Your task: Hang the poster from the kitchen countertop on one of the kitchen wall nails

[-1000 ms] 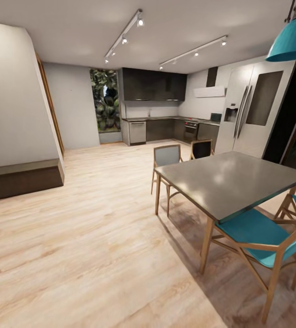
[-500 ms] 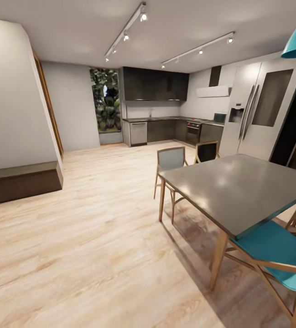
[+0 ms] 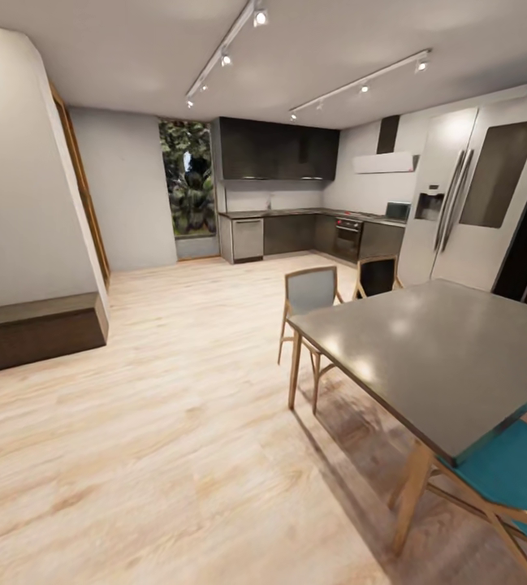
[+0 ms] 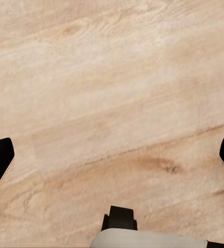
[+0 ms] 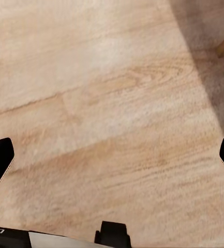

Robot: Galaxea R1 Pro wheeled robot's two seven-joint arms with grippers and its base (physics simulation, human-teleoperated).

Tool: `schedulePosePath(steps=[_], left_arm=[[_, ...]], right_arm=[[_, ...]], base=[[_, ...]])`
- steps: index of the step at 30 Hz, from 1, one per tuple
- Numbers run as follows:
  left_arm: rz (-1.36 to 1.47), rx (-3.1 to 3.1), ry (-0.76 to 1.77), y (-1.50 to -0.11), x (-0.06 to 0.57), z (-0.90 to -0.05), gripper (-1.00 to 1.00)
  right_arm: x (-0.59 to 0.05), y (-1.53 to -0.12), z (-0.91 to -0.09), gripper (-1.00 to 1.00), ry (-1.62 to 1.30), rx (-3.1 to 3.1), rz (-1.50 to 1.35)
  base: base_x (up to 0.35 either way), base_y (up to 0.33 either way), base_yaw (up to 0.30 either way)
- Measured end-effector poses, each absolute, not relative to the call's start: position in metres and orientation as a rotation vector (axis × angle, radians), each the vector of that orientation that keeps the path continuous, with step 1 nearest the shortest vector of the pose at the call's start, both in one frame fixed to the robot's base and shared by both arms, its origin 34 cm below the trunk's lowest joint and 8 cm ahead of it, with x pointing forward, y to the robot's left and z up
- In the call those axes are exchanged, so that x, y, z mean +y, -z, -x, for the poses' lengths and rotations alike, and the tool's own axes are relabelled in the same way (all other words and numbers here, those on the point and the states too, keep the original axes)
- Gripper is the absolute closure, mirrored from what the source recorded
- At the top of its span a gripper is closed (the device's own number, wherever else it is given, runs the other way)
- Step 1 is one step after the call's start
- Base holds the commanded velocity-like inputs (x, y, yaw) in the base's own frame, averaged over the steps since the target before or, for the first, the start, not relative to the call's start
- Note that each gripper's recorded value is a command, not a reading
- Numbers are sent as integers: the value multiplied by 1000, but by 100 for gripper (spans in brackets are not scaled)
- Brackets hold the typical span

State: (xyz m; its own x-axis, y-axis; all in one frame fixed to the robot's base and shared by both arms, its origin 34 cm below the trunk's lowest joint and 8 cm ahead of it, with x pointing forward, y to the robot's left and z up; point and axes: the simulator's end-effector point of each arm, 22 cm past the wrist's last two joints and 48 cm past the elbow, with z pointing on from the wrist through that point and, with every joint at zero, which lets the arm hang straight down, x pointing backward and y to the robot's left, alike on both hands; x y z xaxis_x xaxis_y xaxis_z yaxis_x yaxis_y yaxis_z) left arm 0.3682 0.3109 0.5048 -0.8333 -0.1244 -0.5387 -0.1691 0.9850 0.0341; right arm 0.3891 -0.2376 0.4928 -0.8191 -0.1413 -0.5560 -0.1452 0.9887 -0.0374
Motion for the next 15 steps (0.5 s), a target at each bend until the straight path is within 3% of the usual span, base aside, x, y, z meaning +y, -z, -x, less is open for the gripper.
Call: schedulePosePath(steps=[15], left_arm=[[206,2567,-108,-505,311,-368,-100]], right_arm=[[-239,-492,-389,-100,-7,2544,201]], base=[[336,87,0]])
